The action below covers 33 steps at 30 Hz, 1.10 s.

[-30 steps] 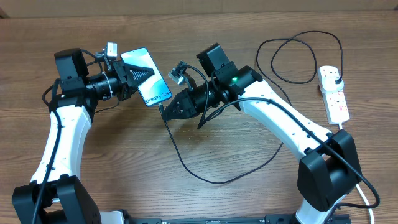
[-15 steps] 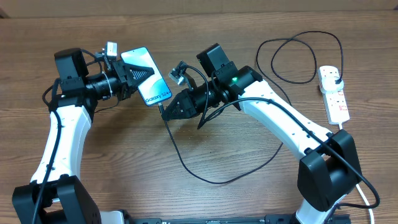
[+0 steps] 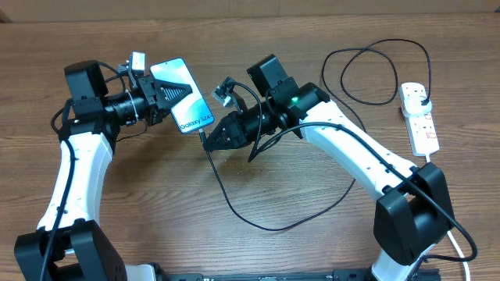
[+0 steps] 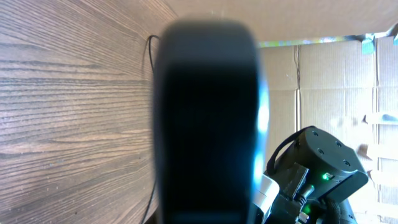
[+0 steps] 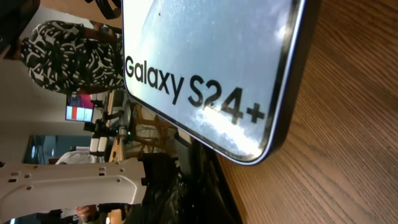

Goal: Plug charger to phone and switch on socket

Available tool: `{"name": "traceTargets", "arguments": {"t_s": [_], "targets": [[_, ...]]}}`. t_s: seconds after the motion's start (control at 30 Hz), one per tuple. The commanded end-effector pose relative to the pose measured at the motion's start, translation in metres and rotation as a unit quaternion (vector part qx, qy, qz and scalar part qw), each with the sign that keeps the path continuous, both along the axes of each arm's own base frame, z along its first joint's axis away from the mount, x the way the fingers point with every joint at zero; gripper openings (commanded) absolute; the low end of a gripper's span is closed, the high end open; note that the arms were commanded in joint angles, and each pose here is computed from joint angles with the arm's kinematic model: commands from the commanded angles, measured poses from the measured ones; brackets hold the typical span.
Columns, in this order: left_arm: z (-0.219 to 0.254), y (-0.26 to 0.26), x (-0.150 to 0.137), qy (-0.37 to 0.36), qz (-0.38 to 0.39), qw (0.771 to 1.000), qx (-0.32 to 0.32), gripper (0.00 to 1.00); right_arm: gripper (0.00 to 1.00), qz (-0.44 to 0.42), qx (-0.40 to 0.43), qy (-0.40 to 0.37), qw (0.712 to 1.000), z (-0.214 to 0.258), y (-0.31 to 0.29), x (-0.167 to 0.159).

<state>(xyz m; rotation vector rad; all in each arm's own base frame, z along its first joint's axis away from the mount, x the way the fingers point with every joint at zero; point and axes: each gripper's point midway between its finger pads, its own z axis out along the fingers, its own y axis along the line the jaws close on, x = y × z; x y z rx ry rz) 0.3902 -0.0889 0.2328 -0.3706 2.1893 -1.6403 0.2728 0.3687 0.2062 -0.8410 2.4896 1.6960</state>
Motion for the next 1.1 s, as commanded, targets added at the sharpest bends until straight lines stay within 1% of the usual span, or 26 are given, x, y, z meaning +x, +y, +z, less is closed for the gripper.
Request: {"name": "traceTargets", "arguments": {"t_s": [0.0, 0.53, 0.77, 1.07], "targets": [[0.0195, -0.0019, -0.0065, -0.043, -0.019, 0.999, -0.001, 0.04, 0.04, 0.003, 0.009, -0.003, 1.000, 0.0080, -0.0005, -0.0028], [0.0196, -0.0026, -0.0068, -0.046, -0.021, 0.999, 0.000, 0.04, 0.04, 0.001, 0.007, -0.005, 1.000, 0.0072, -0.0006, -0.0020], [0.0193, -0.0027, -0.0071, -0.061, -0.026, 0.998, 0.008, 0.04, 0.04, 0.001, 0.007, -0.005, 1.000, 0.0072, -0.0006, -0.0020], [0.0214, -0.0045, -0.0096, -0.062, -0.034, 0.998, 0.001, 0.04, 0.04, 0.001, 0.007, -0.005, 1.000, 0.0072, -0.0006, -0.0020]]}}
